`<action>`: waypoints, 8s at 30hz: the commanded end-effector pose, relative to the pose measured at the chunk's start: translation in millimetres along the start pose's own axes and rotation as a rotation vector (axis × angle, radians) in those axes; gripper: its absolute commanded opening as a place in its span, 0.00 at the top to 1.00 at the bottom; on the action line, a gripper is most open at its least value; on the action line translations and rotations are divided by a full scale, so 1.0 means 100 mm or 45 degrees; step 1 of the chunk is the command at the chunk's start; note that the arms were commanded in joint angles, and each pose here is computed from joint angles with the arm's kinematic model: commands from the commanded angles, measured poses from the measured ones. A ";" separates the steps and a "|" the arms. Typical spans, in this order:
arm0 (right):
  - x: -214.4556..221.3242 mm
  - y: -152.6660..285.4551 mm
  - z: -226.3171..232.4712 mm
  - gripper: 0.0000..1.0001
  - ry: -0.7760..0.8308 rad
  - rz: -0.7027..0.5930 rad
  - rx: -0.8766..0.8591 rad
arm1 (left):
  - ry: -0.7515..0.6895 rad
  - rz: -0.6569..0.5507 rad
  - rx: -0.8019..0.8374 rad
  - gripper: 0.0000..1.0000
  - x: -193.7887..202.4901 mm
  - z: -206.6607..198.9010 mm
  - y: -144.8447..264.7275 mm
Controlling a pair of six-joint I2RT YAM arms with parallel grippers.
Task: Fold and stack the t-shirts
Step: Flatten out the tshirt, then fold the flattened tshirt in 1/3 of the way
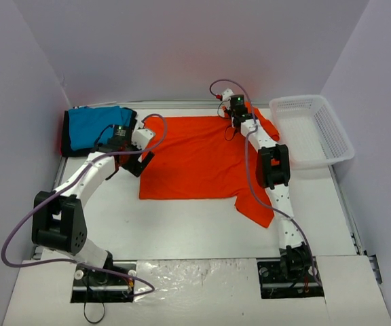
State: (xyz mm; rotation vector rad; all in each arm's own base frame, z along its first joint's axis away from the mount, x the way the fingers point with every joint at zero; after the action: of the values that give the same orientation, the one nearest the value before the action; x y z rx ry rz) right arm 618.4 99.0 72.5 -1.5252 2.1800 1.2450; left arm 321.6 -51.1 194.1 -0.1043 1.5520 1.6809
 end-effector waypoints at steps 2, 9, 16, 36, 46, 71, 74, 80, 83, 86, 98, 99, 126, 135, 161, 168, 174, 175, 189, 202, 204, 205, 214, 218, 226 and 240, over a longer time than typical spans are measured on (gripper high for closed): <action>-0.73 0.80 -0.40 0.75 -0.089 -0.171 0.020 | -0.001 -0.077 -0.004 0.06 -0.04 0.02 0.13; -1.01 1.68 -0.54 0.25 -0.058 -0.276 -0.047 | -0.028 -0.216 0.034 0.06 -0.03 -0.01 0.37; -0.44 2.41 -0.84 0.00 -0.110 -0.256 -0.156 | -0.066 -0.281 0.058 0.06 -0.01 -0.03 0.55; 1.53 4.06 -0.78 0.47 -0.391 -0.031 -0.469 | -0.829 -0.064 -0.120 0.06 0.66 -0.85 0.14; 1.69 3.99 -0.89 0.46 -0.558 -0.052 -0.529 | -0.842 -0.072 -0.085 0.06 0.74 -0.92 -0.03; 1.76 4.10 -0.89 0.51 -0.402 0.017 -0.715 | -0.697 0.092 0.035 0.98 0.55 -0.76 -0.21; 1.64 4.11 -0.94 0.46 -0.196 0.170 -0.762 | -0.570 0.109 0.020 0.98 0.43 -0.53 -0.21; 1.32 4.03 -0.48 0.47 0.086 0.388 -1.199 | -0.355 0.207 0.082 0.98 0.25 -0.24 -0.42; 1.26 4.02 -0.15 0.48 0.203 0.465 -1.285 | -0.307 0.226 0.124 0.98 0.24 -0.23 -0.56; 1.20 4.01 0.29 0.49 0.365 0.556 -1.413 | -0.266 0.218 0.124 0.98 0.19 -0.23 -0.66; 1.55 4.09 0.98 0.48 0.849 0.817 -1.588 | -0.154 0.208 0.087 0.98 0.16 -0.12 -0.73; 1.57 4.07 0.99 0.48 0.863 0.815 -1.576 | -0.147 0.209 0.080 0.98 0.17 -0.11 -0.73; 1.40 3.90 1.64 0.46 0.994 0.795 -1.498 | -0.094 0.220 0.132 0.98 0.32 -0.08 -0.81; 1.21 4.07 1.59 0.51 1.015 0.753 -1.502 | -0.092 0.216 0.156 0.98 0.32 -0.10 -0.80; 1.71 3.85 2.05 0.79 1.119 0.866 -1.356 | -0.079 0.218 0.181 0.98 0.39 -0.10 -0.87; 1.71 3.82 2.14 1.00 1.131 0.881 -1.358 | -0.064 0.205 0.190 0.98 0.40 -0.07 -0.86; 1.66 3.83 2.13 1.00 1.106 0.873 -1.366 | -0.057 0.204 0.202 0.98 0.40 -0.06 -0.83; 1.63 3.85 2.10 1.00 1.101 0.867 -1.372 | -0.059 0.199 0.206 0.98 0.40 -0.06 -0.82; 1.51 3.89 0.96 1.00 0.624 0.833 -1.397 | -0.198 0.081 0.277 0.98 0.48 -0.14 0.04; 1.54 4.31 0.57 1.00 0.501 0.769 -1.452 | -0.309 0.112 0.285 0.98 0.90 -0.28 0.37; 1.52 4.35 0.47 1.00 0.484 0.750 -1.446 | -0.309 0.121 0.285 0.97 0.95 -0.30 0.35; 1.53 4.37 0.42 1.00 0.462 0.736 -1.437 | -0.305 0.120 0.284 0.98 0.96 -0.31 0.34; 1.33 4.34 0.14 1.00 0.388 0.598 -1.259 | -0.226 0.006 0.130 0.98 1.08 -0.32 0.42; 1.17 4.14 -0.02 1.00 0.345 0.563 -1.184 | -0.219 -0.038 0.072 0.98 1.05 -0.28 0.46; 0.84 3.63 -0.17 1.00 0.301 0.557 -1.116 | -0.177 -0.018 0.074 0.98 0.82 -0.20 0.37; 0.36 2.85 -0.25 1.00 0.336 0.588 -1.043 | -0.182 0.025 0.084 0.98 0.59 -0.09 0.07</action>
State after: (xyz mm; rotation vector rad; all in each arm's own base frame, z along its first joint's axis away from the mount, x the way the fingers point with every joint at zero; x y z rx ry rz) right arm 365.8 94.2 209.8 -1.5597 2.3319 2.4231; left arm 259.5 -28.6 152.7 0.1189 1.5469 1.6131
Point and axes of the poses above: each gripper's point midway between its finger pads, its own y axis back along the fingers, its own z axis along the line the jaws close on, x = y × z, the point moved 9 cm from there along y, back along the fingers, and after that the axes turned 5 degrees about y, right-handed, at the moved point
